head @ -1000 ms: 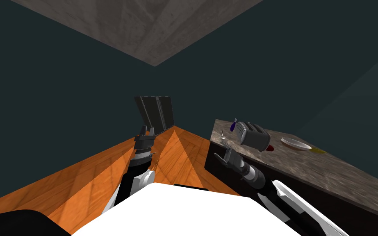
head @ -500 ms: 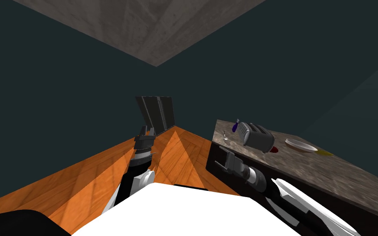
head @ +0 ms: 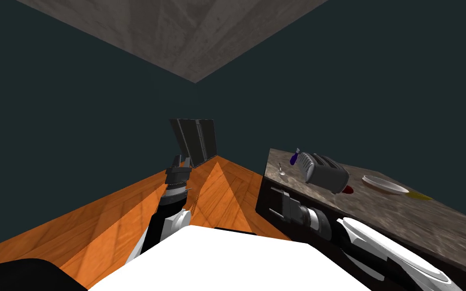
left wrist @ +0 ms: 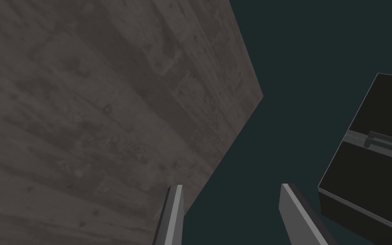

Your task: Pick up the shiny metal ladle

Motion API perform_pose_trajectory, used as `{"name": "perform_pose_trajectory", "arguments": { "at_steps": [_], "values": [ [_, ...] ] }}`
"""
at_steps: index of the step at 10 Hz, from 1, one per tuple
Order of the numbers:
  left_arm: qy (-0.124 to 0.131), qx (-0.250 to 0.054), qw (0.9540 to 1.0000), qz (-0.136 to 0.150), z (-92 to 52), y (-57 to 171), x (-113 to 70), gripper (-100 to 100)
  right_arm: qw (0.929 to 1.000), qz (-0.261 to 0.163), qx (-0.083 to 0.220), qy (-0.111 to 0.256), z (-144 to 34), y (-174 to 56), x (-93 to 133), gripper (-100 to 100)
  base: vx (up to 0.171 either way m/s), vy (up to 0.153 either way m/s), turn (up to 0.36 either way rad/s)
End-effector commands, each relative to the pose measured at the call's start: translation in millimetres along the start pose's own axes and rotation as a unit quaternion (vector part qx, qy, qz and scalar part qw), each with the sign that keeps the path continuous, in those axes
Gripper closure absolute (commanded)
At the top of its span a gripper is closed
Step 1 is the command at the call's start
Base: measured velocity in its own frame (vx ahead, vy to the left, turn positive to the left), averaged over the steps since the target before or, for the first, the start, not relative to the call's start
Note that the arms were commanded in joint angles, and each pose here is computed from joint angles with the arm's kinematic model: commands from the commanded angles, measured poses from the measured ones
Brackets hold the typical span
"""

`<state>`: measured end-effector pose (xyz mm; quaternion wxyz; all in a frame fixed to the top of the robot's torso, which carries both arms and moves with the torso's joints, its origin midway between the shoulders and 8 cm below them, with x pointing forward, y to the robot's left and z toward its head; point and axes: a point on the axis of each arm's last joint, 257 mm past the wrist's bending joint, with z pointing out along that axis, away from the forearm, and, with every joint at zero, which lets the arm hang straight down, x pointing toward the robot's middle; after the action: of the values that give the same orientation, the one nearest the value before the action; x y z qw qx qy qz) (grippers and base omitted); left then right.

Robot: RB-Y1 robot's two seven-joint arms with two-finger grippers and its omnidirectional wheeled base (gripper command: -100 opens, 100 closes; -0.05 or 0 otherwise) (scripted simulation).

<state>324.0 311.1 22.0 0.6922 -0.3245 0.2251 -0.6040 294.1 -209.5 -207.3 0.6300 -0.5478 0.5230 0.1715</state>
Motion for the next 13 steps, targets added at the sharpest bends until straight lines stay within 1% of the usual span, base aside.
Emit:
{"name": "perform_pose_trajectory", "arguments": {
  "at_steps": [1,2,3,4,5,6,7,8,9,10,11,12,13],
  "values": [
    [0.000,0.000,1.0000,0.000,0.0,0.0,0.0,0,0.9992,-0.020,-0.023,0.025,-10.8,4.0,13.8,-100,0.061,0.013,0.035],
    [0.000,0.000,1.0000,0.000,0.0,0.0,0.0,0,0.9964,-0.044,-0.048,0.054,-20.6,12.4,33.8,-100,0.093,-0.002,0.060],
    [0.000,0.000,1.0000,0.000,0.0,0.0,0.0,0,0.9950,-0.050,-0.060,0.063,-26.3,11.5,36.1,-100,0.076,-0.009,0.043],
    [0.000,0.000,1.0000,0.000,0.0,0.0,0.0,0,0.9894,-0.074,-0.084,0.092,-38.5,18.8,56.0,-100,0.081,-0.009,0.107],
    [0.000,0.000,1.0000,0.000,0.0,0.0,0.0,0,0.9874,-0.080,-0.094,0.100,-44.0,17.5,57.8,-100,0.079,-0.008,0.047],
    [0.000,0.000,1.0000,0.000,0.0,0.0,0.0,0,0.9791,-0.103,-0.120,0.128,-58.7,23.6,77.2,-100,0.107,-0.009,0.100],
    [0.000,0.000,1.0000,0.000,0.0,0.0,0.0,0,0.9757,-0.110,-0.131,0.137,-65.9,21.1,79.0,-100,0.092,-0.010,0.054],
    [0.000,0.000,1.0000,0.000,0.0,0.0,0.0,0,0.9649,-0.133,-0.157,0.164,-82.4,26.0,97.3,-100,0.106,-0.016,0.096],
    [0.000,0.000,1.0000,0.000,0.0,0.0,0.0,0,0.9610,-0.138,-0.167,0.172,-89.4,23.0,98.5,-100,0.089,-0.021,0.057],
    [0.000,0.000,1.0000,0.000,0.0,0.0,0.0,0,0.9475,-0.161,-0.193,0.198,-108.3,26.3,115.4,-100,0.114,-0.034,0.105],
    [0.000,0.000,1.0000,0.000,0.0,0.0,0.0,0,0.9434,-0.166,-0.202,0.205,-114.7,23.0,116.1,-100,0.110,-0.032,0.071],
    [0.000,0.000,1.0000,0.000,0.0,0.0,-0.1,0,0.9274,-0.187,-0.228,0.230,-135.6,24.5,131.2,-100,0.152,-0.037,0.129],
    [0.000,0.000,1.0000,0.000,0.0,0.0,-0.1,0,0.9234,-0.191,-0.235,0.235,-141.1,21.2,131.4,-100,0.124,-0.034,0.068]
  ]
}}
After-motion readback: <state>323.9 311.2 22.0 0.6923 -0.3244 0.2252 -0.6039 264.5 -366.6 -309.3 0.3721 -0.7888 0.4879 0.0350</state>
